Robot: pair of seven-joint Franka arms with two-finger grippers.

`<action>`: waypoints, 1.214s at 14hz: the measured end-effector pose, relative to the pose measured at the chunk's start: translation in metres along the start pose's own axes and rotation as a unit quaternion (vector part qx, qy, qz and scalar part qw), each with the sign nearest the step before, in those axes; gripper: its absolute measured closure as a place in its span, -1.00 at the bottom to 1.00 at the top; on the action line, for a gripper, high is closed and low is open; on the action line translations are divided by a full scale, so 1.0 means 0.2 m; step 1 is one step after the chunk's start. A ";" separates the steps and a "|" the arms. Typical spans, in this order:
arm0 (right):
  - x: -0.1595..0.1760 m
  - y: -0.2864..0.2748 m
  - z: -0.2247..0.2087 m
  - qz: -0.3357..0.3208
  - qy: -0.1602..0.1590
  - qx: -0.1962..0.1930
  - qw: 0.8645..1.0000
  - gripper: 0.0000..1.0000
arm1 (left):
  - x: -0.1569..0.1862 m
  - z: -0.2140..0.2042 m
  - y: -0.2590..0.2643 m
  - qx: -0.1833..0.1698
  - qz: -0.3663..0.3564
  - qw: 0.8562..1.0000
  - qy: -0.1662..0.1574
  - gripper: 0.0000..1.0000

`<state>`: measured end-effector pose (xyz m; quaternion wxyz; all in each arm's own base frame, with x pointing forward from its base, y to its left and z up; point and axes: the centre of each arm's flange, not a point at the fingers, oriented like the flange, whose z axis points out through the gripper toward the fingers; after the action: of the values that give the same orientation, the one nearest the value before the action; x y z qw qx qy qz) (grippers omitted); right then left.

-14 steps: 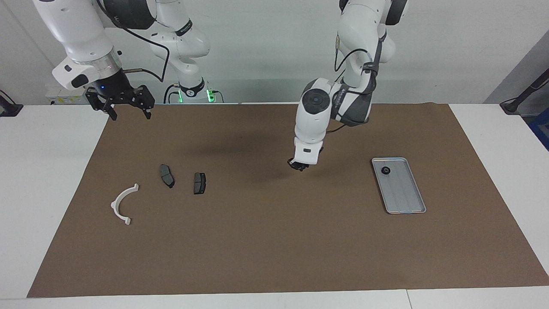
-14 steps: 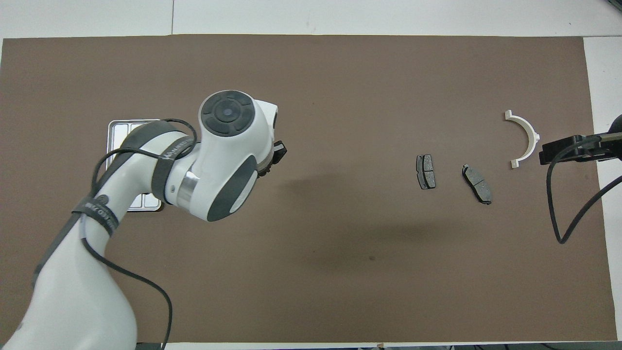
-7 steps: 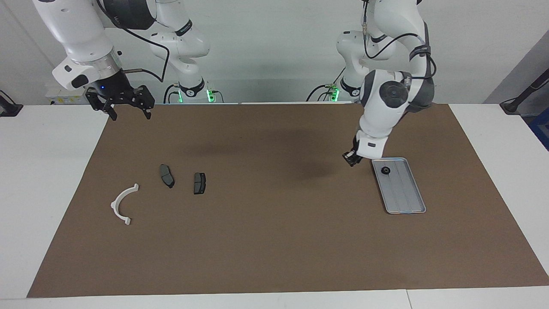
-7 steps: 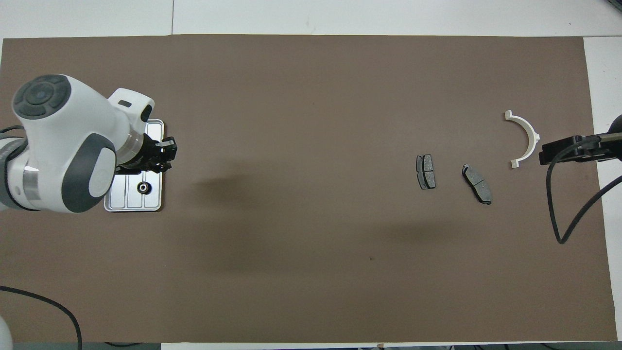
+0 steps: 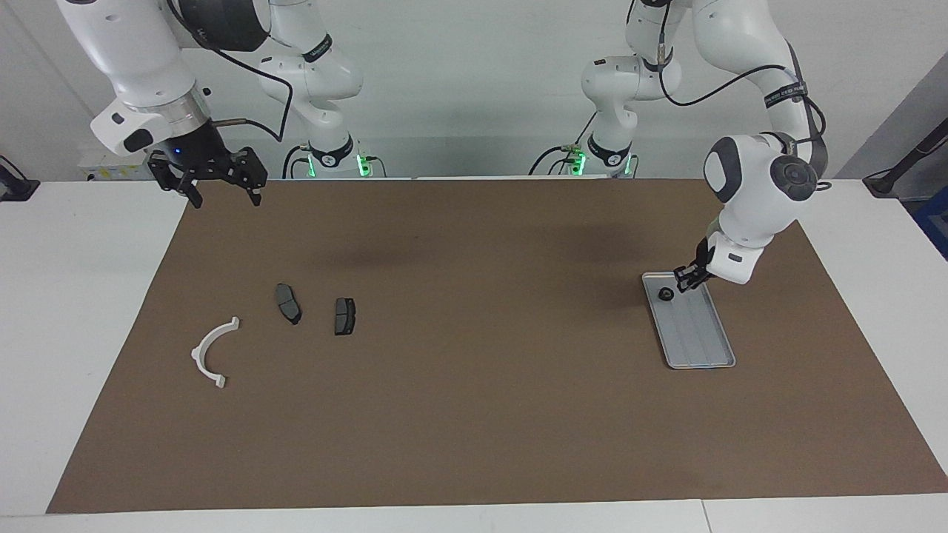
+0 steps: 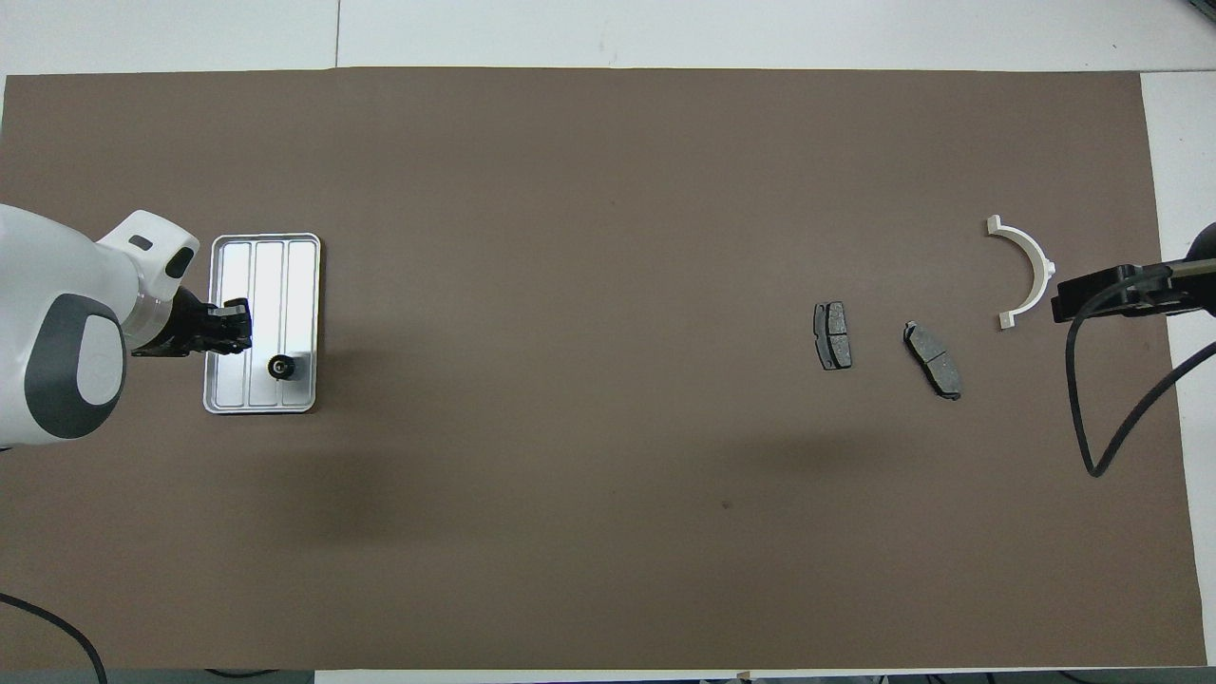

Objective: Pick bearing gear from pile to tray
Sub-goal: 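Lower the ring into the tray and open the left gripper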

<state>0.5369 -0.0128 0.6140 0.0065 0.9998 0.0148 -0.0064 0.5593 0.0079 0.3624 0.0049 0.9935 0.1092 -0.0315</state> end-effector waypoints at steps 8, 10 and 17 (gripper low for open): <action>0.00 0.00 0.00 0.000 0.001 0.000 1.000 -1.00 | -0.09 0.17 -0.09 -0.001 -0.002 1.000 0.002 0.52; 0.00 0.00 0.00 -0.001 0.001 0.000 1.000 -1.00 | -0.09 0.20 -0.14 -0.002 0.004 1.000 0.007 0.52; 0.01 0.00 0.00 -0.001 0.009 0.000 1.000 -1.00 | -0.10 0.27 -0.20 -0.004 0.008 1.000 0.019 0.52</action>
<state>0.5393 -0.0120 0.6148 0.0068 0.9999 0.0156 0.0029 0.5285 0.0413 0.3087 0.0067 0.9947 0.1019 -0.0122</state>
